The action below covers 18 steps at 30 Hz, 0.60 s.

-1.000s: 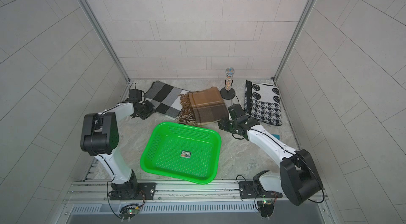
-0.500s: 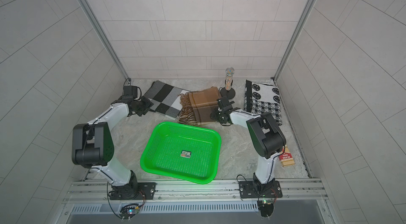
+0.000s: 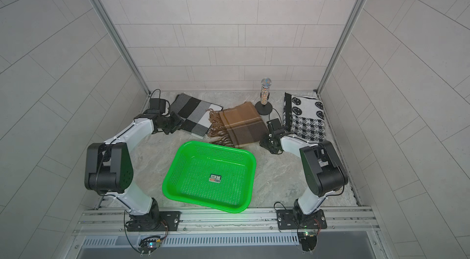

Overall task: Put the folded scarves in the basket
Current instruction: Pick up the scarf at the center of the board.

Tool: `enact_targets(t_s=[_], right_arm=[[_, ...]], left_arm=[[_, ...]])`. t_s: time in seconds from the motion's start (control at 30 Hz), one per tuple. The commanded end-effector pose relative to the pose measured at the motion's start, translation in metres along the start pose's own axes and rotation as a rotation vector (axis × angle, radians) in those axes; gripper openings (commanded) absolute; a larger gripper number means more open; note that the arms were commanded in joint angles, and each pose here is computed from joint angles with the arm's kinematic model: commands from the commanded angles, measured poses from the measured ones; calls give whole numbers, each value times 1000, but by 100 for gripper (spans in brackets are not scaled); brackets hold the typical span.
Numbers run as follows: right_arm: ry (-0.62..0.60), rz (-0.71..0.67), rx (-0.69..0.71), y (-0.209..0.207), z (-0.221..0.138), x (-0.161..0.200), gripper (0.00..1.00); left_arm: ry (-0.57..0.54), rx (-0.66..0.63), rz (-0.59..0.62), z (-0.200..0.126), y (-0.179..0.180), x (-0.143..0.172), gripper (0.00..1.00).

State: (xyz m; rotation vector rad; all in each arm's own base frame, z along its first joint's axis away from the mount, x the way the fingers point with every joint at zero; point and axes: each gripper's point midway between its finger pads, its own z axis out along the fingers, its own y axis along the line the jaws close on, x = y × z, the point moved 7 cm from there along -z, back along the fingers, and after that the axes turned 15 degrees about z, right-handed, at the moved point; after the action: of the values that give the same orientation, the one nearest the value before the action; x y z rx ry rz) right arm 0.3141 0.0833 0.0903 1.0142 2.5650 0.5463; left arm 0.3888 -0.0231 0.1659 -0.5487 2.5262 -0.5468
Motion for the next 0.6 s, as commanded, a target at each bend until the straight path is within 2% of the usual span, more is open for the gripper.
enact_targets(t_s=[0.0,0.13,0.3,0.47,0.57], right_arm=[[-8,13,149,-40,-19,7,40],[-94,20,165,-49,-45,3,41],[-168,-73,-35,-1,-69,-3,42],[-102,-143,-203,66,-42,5,43],[-69,-118,-255,90,-19,1,42]], left_arm=[[2,15,37,-2,-8,-4,42],[13,7,37,1,-7,-5,43],[25,3,69,7,-9,-12,43],[33,-1,61,15,-9,-16,43],[43,30,66,16,-15,-18,43]])
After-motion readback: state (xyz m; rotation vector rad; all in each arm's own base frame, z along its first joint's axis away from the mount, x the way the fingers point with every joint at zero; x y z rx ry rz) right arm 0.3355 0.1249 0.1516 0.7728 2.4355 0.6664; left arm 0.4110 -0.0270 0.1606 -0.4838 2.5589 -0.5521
